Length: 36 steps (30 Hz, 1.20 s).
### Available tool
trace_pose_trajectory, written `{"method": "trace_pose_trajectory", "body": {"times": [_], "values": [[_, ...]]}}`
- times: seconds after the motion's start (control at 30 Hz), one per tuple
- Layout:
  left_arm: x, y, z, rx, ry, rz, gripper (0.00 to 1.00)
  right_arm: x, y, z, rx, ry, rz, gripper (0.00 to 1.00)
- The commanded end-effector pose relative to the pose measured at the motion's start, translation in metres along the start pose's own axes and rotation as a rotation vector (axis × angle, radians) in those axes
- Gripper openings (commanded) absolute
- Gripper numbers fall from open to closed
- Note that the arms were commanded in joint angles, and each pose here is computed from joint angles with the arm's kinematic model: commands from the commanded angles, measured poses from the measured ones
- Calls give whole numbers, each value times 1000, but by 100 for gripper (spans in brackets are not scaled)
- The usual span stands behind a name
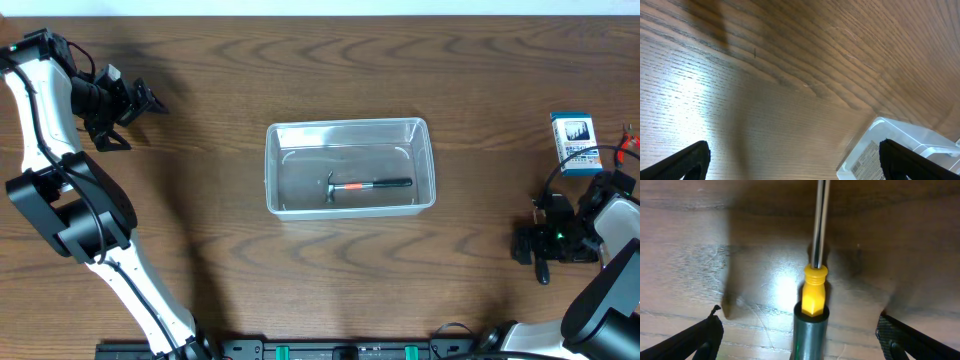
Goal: Pack container
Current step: 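Align the right gripper above the screwdriver handle and lower it, then close the right gripper on the yellow-handled screwdriver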
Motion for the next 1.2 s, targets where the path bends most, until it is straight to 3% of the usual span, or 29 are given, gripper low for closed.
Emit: {"method": "trace_pose_trajectory", "body": {"times": [0.0,1.17], "values": [[-4,2,-15,-42,0,14,98,-2,-3,-1,7,-21,-18,99],[-4,2,-15,-42,0,14,98,5,0,1,36,-61,-73,99]]}}
Point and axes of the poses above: each gripper's point midway between its finger pads, its own z axis out along the fingers, its own x axis along the line the jaws close on, y = z × x, the point moved 1 cm from there along -z, back along the fingers, and after that the axes turned 3 degrees about -z, right-handed, at the moved point
